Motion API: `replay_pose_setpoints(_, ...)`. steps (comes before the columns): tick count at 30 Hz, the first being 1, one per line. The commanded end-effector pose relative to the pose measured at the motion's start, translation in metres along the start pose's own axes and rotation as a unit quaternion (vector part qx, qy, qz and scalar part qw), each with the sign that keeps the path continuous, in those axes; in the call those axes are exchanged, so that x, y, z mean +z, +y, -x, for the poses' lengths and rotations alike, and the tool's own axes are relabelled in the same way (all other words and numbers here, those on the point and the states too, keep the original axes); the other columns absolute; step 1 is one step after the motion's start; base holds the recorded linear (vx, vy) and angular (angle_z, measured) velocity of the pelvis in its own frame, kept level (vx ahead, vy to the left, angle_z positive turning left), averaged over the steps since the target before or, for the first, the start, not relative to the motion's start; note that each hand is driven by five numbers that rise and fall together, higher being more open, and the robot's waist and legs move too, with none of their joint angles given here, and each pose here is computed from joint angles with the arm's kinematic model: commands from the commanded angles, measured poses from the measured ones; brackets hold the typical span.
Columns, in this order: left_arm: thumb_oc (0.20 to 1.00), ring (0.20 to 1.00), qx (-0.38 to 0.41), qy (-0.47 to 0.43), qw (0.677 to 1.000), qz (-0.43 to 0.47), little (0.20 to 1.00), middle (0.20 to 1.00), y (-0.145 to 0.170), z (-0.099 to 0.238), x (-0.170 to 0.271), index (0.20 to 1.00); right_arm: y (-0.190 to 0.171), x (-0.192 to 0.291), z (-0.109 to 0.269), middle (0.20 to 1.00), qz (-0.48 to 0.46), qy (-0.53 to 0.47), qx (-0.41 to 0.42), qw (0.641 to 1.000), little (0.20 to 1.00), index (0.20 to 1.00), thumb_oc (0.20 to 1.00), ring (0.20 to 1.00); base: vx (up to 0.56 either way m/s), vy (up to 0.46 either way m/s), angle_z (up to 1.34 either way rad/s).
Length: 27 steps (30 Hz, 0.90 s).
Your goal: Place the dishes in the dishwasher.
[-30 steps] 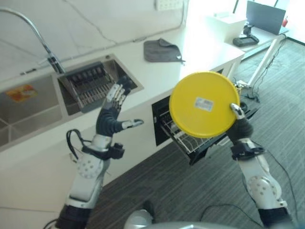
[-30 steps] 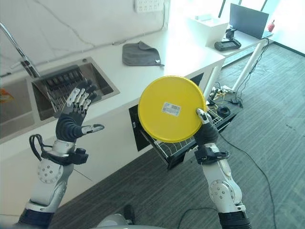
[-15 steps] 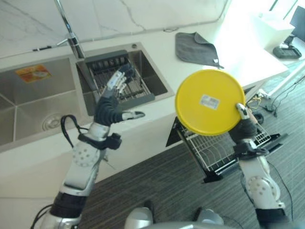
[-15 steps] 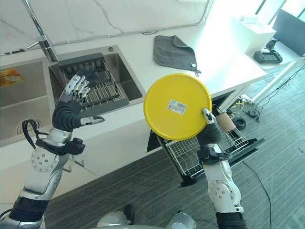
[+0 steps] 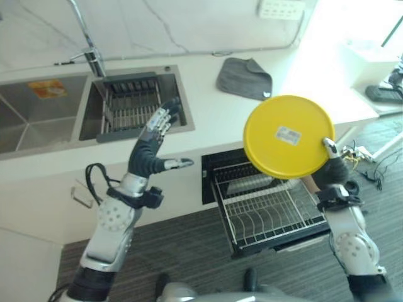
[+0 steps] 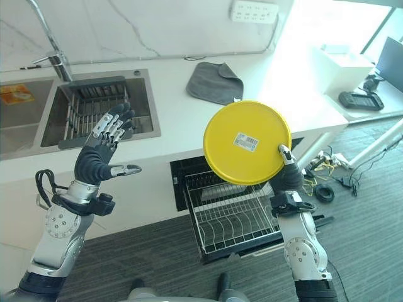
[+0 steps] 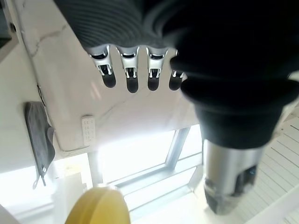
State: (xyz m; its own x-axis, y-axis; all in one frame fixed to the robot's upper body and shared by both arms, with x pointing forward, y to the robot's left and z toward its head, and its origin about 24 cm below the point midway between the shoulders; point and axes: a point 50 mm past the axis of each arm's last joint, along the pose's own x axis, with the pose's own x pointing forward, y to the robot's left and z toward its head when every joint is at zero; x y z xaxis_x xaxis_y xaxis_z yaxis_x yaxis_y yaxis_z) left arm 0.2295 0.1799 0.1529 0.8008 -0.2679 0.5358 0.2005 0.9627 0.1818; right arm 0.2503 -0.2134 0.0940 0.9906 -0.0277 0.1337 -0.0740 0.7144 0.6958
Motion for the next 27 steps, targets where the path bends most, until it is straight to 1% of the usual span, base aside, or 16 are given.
replay_pose_setpoints(1,1.0,1.0,-0.005,-0.073,0.997,-0.031,1.0,1.0,0.009,-0.01,0.029,1.0,0.048,0.026,-0.006,0.2,-0.018,-0.081,0.107,0.991,0.2,0.2,0.2,0.2,-0.09,-0.202,-0.23)
replay_pose_setpoints(4,1.0,1.0,-0.005,-0.078,0.997,-0.018,1.0,1.0,0.005,-0.012,0.027,1.0,0.044,0.035,-0.006,0.2,0.018,-0.094,0.1,0.99,0.2,0.2,0.2,0.2,-0.14,-0.088,0.07)
replay_pose_setpoints(6,1.0,1.0,0.011,-0.086,0.996,-0.023,1.0,1.0,0.01,-0.009,0.029,1.0,0.043,0.041,-0.005,0.2,0.093,-0.097,0.109,0.985,0.2,0.2,0.2,0.2,-0.14,0.092,0.36)
replay_pose_setpoints(9,1.0,1.0,0.042,-0.074,0.995,-0.045,1.0,1.0,0.021,-0.005,0.027,1.0,0.039,0.047,-0.003,0.2,0.185,-0.097,0.111,0.972,0.2,0.2,0.2,0.2,-0.04,0.107,0.16)
replay_pose_setpoints(13,1.0,1.0,0.077,-0.031,0.993,-0.081,1.0,1.0,0.039,0.012,0.019,1.0,0.026,0.072,0.007,0.2,0.323,-0.135,0.084,0.933,0.2,0.2,0.2,0.2,-0.01,0.101,0.03)
replay_pose_setpoints(14,1.0,1.0,0.082,-0.022,0.992,-0.09,1.0,1.0,0.042,0.016,0.017,1.0,0.025,0.078,0.01,0.2,0.363,-0.153,0.076,0.916,0.2,0.2,0.2,0.2,0.0,0.086,0.09)
replay_pose_setpoints(15,1.0,1.0,0.088,-0.009,0.99,-0.111,1.0,1.0,0.047,0.023,0.016,1.0,0.025,0.09,0.014,0.2,0.419,-0.181,0.061,0.888,0.2,0.2,0.2,0.2,0.01,0.09,0.06)
replay_pose_setpoints(16,1.0,1.0,0.086,-0.002,0.989,-0.123,1.0,1.0,0.05,0.026,0.015,1.0,0.024,0.097,0.016,0.2,0.447,-0.193,0.052,0.872,0.2,0.2,0.2,0.2,0.0,0.073,0.06)
replay_pose_setpoints(17,1.0,1.0,0.078,0.006,0.988,-0.13,1.0,1.0,0.051,0.029,0.014,1.0,0.024,0.101,0.017,0.2,0.456,-0.199,0.047,0.866,0.2,0.2,0.2,0.2,-0.02,0.036,0.06)
replay_pose_setpoints(18,1.0,1.0,0.055,0.023,0.988,-0.145,1.0,1.0,0.051,0.033,0.011,1.0,0.021,0.107,0.018,0.2,0.469,-0.209,0.031,0.858,0.2,0.2,0.2,0.2,-0.03,0.014,0.06)
replay_pose_setpoints(21,1.0,1.0,-0.002,0.081,0.985,-0.151,1.0,1.0,0.048,0.045,-0.001,1.0,0.017,0.116,0.02,0.2,0.511,-0.23,0.011,0.828,0.2,0.2,0.2,0.2,-0.01,0.002,0.01)
replay_pose_setpoints(23,1.0,1.0,-0.042,0.133,0.979,-0.146,1.0,1.0,0.045,0.06,-0.015,1.0,0.016,0.121,0.019,0.2,0.539,-0.231,0.009,0.81,0.2,0.2,0.2,0.2,0.0,0.0,0.0)
replay_pose_setpoints(25,1.0,1.0,-0.056,0.17,0.975,-0.135,1.0,1.0,0.043,0.07,-0.026,1.0,0.017,0.123,0.017,0.2,0.559,-0.233,0.014,0.796,0.2,0.2,0.2,0.2,0.0,0.0,0.0)
replay_pose_setpoints(26,1.0,1.0,-0.063,0.204,0.969,-0.127,1.0,1.0,0.042,0.083,-0.038,1.0,0.019,0.124,0.015,0.2,0.584,-0.239,0.024,0.775,0.2,0.2,0.2,0.2,0.0,0.0,0.0)
replay_pose_setpoints(27,1.0,1.0,-0.063,0.213,0.967,-0.125,1.0,1.0,0.042,0.086,-0.041,1.0,0.02,0.124,0.014,0.2,0.59,-0.239,0.026,0.77,0.2,0.2,0.2,0.2,0.0,0.0,0.0)
